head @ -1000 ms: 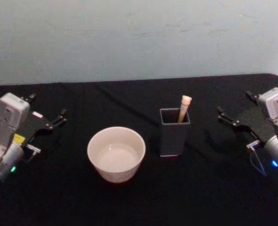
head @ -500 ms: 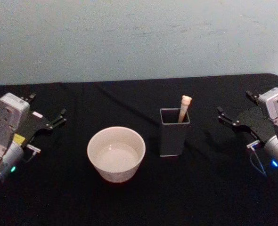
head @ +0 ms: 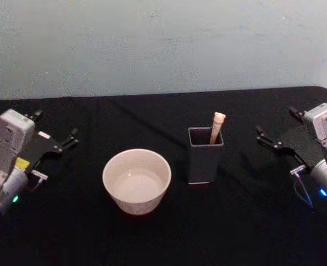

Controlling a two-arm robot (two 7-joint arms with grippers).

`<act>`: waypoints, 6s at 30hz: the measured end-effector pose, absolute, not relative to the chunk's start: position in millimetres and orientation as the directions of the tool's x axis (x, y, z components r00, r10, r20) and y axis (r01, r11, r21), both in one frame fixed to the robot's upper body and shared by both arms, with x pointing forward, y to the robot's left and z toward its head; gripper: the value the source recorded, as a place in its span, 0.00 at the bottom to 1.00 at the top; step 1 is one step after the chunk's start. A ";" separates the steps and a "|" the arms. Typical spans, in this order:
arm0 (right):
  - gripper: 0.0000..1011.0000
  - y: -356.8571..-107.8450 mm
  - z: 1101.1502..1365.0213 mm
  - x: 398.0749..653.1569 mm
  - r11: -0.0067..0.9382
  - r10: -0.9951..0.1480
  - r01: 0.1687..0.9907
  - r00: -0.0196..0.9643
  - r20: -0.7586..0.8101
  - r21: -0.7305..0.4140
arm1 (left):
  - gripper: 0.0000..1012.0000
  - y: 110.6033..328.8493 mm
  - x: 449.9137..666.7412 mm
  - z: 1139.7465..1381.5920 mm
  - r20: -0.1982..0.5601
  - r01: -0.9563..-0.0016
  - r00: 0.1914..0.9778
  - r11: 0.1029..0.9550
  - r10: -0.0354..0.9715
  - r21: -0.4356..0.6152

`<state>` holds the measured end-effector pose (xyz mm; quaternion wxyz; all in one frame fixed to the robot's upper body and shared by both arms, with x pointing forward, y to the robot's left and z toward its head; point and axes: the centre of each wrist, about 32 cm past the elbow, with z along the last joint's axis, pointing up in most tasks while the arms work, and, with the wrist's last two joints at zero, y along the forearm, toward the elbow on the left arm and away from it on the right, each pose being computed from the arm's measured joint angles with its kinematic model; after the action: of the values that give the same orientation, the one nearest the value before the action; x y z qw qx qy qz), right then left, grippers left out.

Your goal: Pick up the stirring spoon with one hand, stir inside the cup, then place it back in its original position.

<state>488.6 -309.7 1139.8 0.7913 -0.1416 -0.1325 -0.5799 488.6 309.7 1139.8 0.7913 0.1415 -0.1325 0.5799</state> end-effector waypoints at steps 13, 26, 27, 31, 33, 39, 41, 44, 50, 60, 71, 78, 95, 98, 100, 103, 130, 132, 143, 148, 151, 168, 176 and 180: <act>0.99 -309.6 1139.8 488.6 0.287 -0.880 0.955 0.292 0.374 -0.070 | 0.99 309.6 488.6 1139.8 0.374 -0.955 0.292 0.287 0.880 0.070; 0.99 -310.1 1140.2 488.8 0.289 -0.881 0.955 0.293 0.371 -0.069 | 0.99 309.7 488.6 1139.8 0.374 -0.955 0.292 0.287 0.880 0.070; 0.99 -310.4 1140.3 488.7 0.291 -0.882 0.954 0.296 0.367 -0.069 | 0.99 309.7 488.6 1139.8 0.374 -0.955 0.292 0.287 0.880 0.070; 0.99 -311.5 1143.4 487.9 0.313 -0.886 0.948 0.316 0.340 -0.064 | 0.99 309.7 488.6 1139.8 0.374 -0.955 0.292 0.287 0.880 0.070; 0.99 -311.9 1145.0 487.1 0.326 -0.886 0.943 0.328 0.327 -0.062 | 0.99 309.7 488.6 1139.8 0.374 -0.955 0.292 0.287 0.880 0.070; 0.99 -314.9 1156.6 481.3 0.410 -0.883 0.911 0.410 0.228 -0.048 | 0.99 309.7 488.6 1139.8 0.374 -0.955 0.292 0.287 0.880 0.070; 0.99 -317.6 1161.0 479.3 0.460 -0.870 0.887 0.460 0.178 -0.045 | 0.99 309.7 488.6 1139.8 0.374 -0.955 0.292 0.287 0.880 0.070; 0.99 -320.5 1166.4 477.7 0.526 -0.842 0.850 0.526 0.121 -0.040 | 0.99 309.7 488.6 1139.8 0.374 -0.955 0.292 0.287 0.880 0.070; 0.99 -321.4 1171.7 479.4 0.629 -0.774 0.776 0.630 0.053 -0.038 | 0.99 309.7 488.6 1139.8 0.374 -0.955 0.292 0.287 0.880 0.070; 0.99 -311.3 1167.4 500.9 0.702 -0.710 0.711 0.704 0.037 -0.049 | 0.99 309.7 488.6 1139.8 0.374 -0.955 0.292 0.287 0.880 0.070; 0.99 -298.0 1161.4 525.2 0.734 -0.676 0.677 0.736 0.043 -0.051 | 0.99 309.7 488.6 1139.8 0.374 -0.955 0.292 0.287 0.880 0.070; 0.99 -291.1 1158.4 532.4 0.743 -0.666 0.667 0.745 0.034 -0.047 | 0.99 309.7 488.6 1139.8 0.374 -0.955 0.292 0.287 0.880 0.070; 0.99 -290.4 1158.9 532.6 0.740 -0.671 0.672 0.740 0.037 -0.035 | 0.99 309.6 488.6 1139.8 0.374 -0.955 0.292 0.287 0.880 0.070; 0.98 -290.4 1158.9 532.5 0.740 -0.671 0.672 0.741 0.037 -0.036 | 0.99 309.6 488.6 1139.8 0.374 -0.955 0.292 0.287 0.880 0.070; 0.95 -290.4 1158.9 532.5 0.740 -0.671 0.672 0.741 0.037 -0.036 | 0.99 309.7 488.6 1139.8 0.374 -0.955 0.292 0.287 0.880 0.070; 0.88 -290.4 1158.8 532.5 0.740 -0.671 0.672 0.741 0.036 -0.037 | 0.99 309.7 488.6 1139.8 0.374 -0.955 0.292 0.287 0.880 0.070; 0.21 -290.7 1158.8 532.5 0.740 -0.671 0.672 0.741 0.035 -0.037 | 0.99 309.6 488.6 1139.8 0.374 -0.955 0.292 0.287 0.880 0.070; 0.21 -290.7 1159.0 532.5 0.740 -0.671 0.672 0.740 0.035 -0.036 | 0.99 309.7 488.6 1139.8 0.374 -0.955 0.292 0.287 0.880 0.070; 0.21 -287.3 1174.5 526.3 0.750 -0.661 0.660 0.750 0.033 0.037 | 0.99 309.7 488.6 1139.8 0.374 -0.955 0.292 0.287 0.880 0.070; 0.21 -286.5 1184.0 523.6 0.758 -0.652 0.649 0.758 0.034 0.067 | 0.99 309.7 488.6 1139.8 0.374 -0.955 0.292 0.287 0.880 0.070; 0.21 -286.6 1191.5 522.2 0.758 -0.651 0.646 0.758 0.040 0.093 | 0.99 309.7 488.6 1139.8 0.374 -0.955 0.292 0.287 0.880 0.070; 0.21 -277.0 1225.3 526.7 0.753 -0.645 0.601 0.755 0.118 0.268 | 0.99 309.7 488.6 1139.8 0.374 -0.955 0.292 0.287 0.880 0.070; 0.21 -251.6 1221.8 538.1 0.793 -0.594 0.549 0.793 0.135 0.263 | 0.99 309.7 488.6 1139.8 0.374 -0.955 0.292 0.287 0.880 0.070; 0.21 -239.1 1217.9 540.2 0.815 -0.563 0.520 0.815 0.135 0.255 | 0.99 309.7 488.6 1139.8 0.374 -0.955 0.292 0.287 0.880 0.070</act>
<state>540.2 -239.1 1217.9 0.9471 0.1037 -0.1026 -0.2860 488.6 309.7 1139.8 0.7913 0.1415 -0.1324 0.5799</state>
